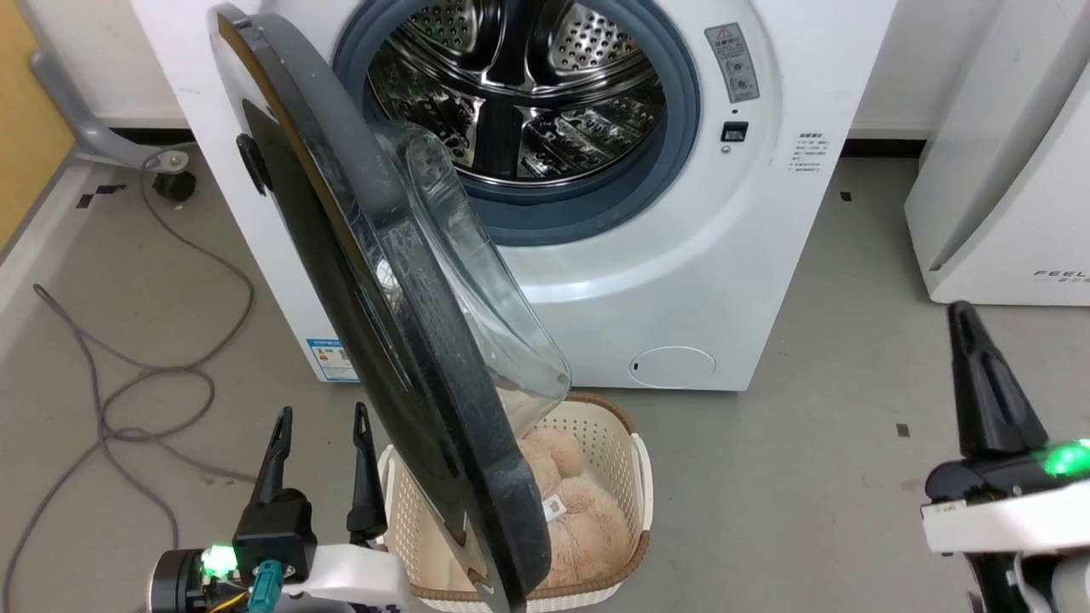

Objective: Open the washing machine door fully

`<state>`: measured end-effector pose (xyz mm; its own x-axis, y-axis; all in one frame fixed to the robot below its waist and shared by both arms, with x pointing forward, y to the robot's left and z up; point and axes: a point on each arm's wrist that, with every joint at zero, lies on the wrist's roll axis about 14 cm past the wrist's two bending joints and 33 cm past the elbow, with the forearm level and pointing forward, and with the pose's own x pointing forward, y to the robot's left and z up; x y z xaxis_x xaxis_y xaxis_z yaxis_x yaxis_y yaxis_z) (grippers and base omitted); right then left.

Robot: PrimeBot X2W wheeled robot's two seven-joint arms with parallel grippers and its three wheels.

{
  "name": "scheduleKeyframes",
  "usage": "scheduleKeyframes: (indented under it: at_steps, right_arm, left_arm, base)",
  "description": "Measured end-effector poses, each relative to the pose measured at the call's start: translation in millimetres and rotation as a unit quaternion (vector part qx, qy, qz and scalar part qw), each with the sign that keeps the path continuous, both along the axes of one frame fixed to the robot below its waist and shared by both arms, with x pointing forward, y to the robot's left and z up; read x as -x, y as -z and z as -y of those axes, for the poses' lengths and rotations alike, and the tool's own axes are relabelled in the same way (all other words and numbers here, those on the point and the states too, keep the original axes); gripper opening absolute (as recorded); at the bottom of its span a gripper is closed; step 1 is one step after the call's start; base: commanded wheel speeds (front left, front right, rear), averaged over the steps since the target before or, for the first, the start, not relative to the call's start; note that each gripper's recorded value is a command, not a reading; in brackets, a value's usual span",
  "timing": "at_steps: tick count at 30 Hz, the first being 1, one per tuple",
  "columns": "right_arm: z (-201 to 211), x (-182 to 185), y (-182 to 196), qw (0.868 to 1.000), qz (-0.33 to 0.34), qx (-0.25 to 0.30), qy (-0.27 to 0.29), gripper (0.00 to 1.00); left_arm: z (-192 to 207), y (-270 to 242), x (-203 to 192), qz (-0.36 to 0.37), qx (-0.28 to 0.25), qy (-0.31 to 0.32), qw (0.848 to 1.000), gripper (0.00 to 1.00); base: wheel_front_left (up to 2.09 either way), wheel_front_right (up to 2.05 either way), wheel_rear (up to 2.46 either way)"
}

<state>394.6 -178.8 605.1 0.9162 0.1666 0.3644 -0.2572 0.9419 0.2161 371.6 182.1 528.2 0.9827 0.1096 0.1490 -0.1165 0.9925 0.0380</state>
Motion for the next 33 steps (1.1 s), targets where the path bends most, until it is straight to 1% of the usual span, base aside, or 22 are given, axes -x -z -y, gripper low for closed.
scheduleKeyframes:
  at_steps: [2, 4, 7, 10, 12, 14, 15, 16, 17, 21, 29, 30, 31, 32, 33]
  right_arm:
    - [3, 4, 3, 1.000, 0.001, 0.017, 0.018, 0.00]
    - [2, 9, 13, 0.998, -0.009, 0.054, 0.025, 0.00]
    - [-1, 14, 27, 0.996, -0.025, 0.082, 0.031, 0.00]
    - [-4, 17, 43, 0.995, -0.048, 0.083, 0.033, 0.00]
    - [-6, 19, 55, 0.993, -0.065, 0.094, 0.032, 0.00]
    - [-7, 20, 62, 0.993, -0.075, 0.087, 0.036, 0.00]
    - [-8, 21, 66, 0.992, -0.081, 0.084, 0.036, 0.28]
    - [-9, 22, 69, 0.992, -0.086, 0.087, 0.037, 0.91]
    - [-9, 22, 71, 0.991, -0.089, 0.091, 0.039, 1.00]
    - [-10, 23, 72, 0.990, -0.088, 0.098, 0.043, 1.00]
    - [-10, 28, 73, 0.990, -0.090, 0.094, 0.050, 1.00]
    - [-10, 28, 72, 0.990, -0.089, 0.094, 0.050, 1.00]
    - [-10, 28, 72, 0.990, -0.089, 0.094, 0.050, 1.00]
    - [-10, 28, 72, 0.990, -0.089, 0.094, 0.050, 1.00]
    - [-10, 28, 72, 0.990, -0.089, 0.094, 0.050, 1.00]
  left_arm:
    - [1, -1, 0, 0.001, 0.000, 0.001, 1.000, 1.00]
    - [1, -1, -1, 0.001, 0.000, 0.002, 1.000, 1.00]
    - [2, 0, -1, 0.000, 0.000, 0.003, 1.000, 1.00]
    - [1, 1, -1, -0.002, 0.000, 0.002, 1.000, 1.00]
    - [1, 2, -1, -0.002, 0.000, 0.001, 1.000, 1.00]
    - [0, 2, -1, -0.003, 0.000, 0.001, 1.000, 1.00]
    - [0, 3, -1, -0.004, 0.000, 0.001, 1.000, 1.00]
    - [0, 3, -1, -0.004, 0.000, 0.000, 1.000, 1.00]
    - [0, 3, -1, -0.005, -0.001, 0.000, 1.000, 1.00]
    - [-1, 3, 0, -0.004, 0.000, 0.000, 1.000, 1.00]
    - [-1, -2, 0, 0.004, 0.000, 0.001, 1.000, 1.00]
    - [-2, -4, 0, 0.007, 0.000, -0.001, 1.000, 0.81]
    - [-4, -7, -1, 0.011, 0.000, -0.003, 1.000, 0.34]
    - [-6, -12, -1, 0.018, 0.000, -0.006, 1.000, 0.00]
    - [-8, -17, -1, 0.026, 0.000, -0.009, 1.000, 0.00]
  base:
    - [0.00, 0.00, 0.00]
    - [0.00, 0.00, 0.00]
    - [0.00, 0.00, 0.00]
    - [0.00, 0.00, 0.00]
    - [0.00, 0.00, 0.00]
    - [0.00, 0.00, 0.00]
    - [0.00, 0.00, 0.00]
    - [0.00, 0.00, 0.00]
    - [0.00, 0.00, 0.00]
    - [0.00, 0.00, 0.00]
    - [0.00, 0.00, 0.00]
    - [0.00, 0.00, 0.00]
    - [0.00, 0.00, 0.00]
    - [0.00, 0.00, 0.00]
    - [0.00, 0.00, 0.00]
